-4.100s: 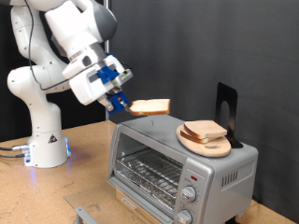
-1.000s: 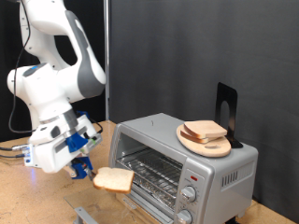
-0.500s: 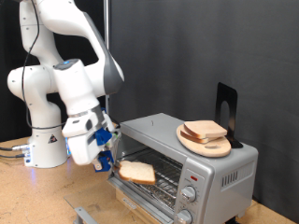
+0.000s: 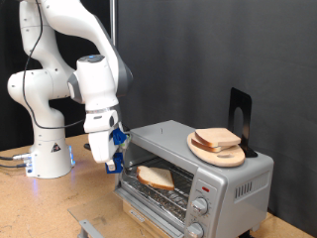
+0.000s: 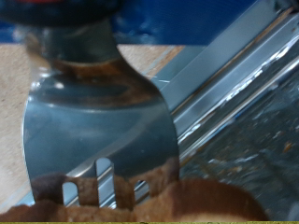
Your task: Make a piece of toast with the oven
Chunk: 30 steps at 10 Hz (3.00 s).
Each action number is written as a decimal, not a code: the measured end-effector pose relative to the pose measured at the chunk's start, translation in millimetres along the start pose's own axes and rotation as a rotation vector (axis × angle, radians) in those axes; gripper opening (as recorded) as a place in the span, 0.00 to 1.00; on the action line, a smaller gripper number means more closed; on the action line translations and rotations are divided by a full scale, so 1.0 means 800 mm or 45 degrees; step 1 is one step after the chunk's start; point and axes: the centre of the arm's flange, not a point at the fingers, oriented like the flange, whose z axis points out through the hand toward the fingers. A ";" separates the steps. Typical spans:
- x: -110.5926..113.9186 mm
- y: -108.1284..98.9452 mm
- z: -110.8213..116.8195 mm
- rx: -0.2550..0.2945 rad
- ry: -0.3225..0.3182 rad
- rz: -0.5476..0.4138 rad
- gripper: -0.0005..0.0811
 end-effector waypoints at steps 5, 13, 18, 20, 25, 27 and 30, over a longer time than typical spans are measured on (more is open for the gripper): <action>-0.012 0.007 -0.008 0.007 0.001 0.022 0.54; -0.001 -0.017 -0.020 0.057 0.035 0.087 0.54; -0.013 -0.009 -0.013 0.064 -0.026 0.110 0.54; -0.022 0.007 -0.012 0.079 -0.042 0.161 0.54; -0.042 0.063 -0.034 0.151 0.006 0.197 0.54; -0.050 0.081 -0.054 0.195 0.052 0.207 0.54; -0.041 0.087 -0.059 0.212 0.071 0.230 0.54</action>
